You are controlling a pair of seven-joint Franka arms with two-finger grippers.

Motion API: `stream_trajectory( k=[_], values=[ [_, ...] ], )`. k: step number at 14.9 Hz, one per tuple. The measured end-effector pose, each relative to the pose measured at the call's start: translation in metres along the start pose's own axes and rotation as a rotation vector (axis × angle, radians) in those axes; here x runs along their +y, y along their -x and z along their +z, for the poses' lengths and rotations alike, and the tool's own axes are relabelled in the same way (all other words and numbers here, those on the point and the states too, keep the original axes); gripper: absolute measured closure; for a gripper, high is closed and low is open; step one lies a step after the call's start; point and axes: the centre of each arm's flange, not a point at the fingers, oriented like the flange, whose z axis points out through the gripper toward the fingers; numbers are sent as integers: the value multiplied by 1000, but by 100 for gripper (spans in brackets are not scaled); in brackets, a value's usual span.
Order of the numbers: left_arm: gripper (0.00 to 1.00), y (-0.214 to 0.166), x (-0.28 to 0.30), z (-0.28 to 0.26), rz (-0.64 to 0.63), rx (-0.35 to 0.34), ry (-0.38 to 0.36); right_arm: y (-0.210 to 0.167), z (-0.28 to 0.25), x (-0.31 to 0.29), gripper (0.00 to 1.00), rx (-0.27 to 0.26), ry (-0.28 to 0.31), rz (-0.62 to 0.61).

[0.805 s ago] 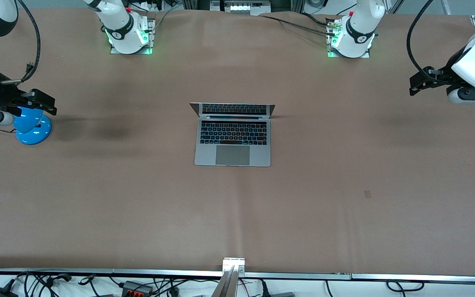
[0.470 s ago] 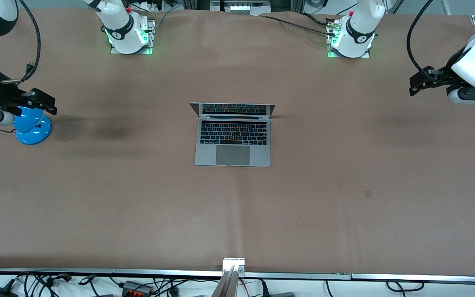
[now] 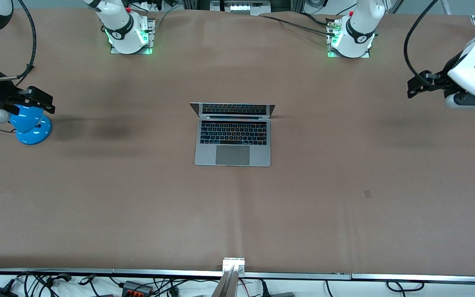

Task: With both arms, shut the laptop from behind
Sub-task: 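Raise both grippers from the rest pose toward the laptop, then move both grippers to the laptop screen's back edge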

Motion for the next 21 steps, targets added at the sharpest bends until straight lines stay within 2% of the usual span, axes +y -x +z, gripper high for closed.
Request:
stream_trajectory(
  k=[5,6,7,8,11,14,16,17,19,21],
  values=[
    [0,-11,0,30,39,-99,-1,4,7,1,0,-56,-15,-30],
    [3,-11,0,32,47,-106,0,5,8,2,0,-62,-16,-36],
    [11,-11,-1,33,54,-114,0,5,8,3,0,-64,-19,-43],
    [21,-11,-1,33,59,-122,0,5,8,5,7,-64,-28,-51],
    [53,-8,5,33,75,-142,-2,5,3,7,41,-59,-50,-45],
    [81,-2,16,36,96,-188,17,7,1,1,70,-82,-58,-32],
    [98,5,27,39,110,-237,57,5,12,-11,92,-122,-66,-47],
    [99,8,35,41,119,-257,69,3,21,-20,99,-151,-78,-55],
    [99,12,63,46,130,-286,81,-1,38,-44,99,-196,-131,-50],
    [99,15,104,55,123,-322,120,-3,61,-65,99,-249,-194,9]
  ],
)
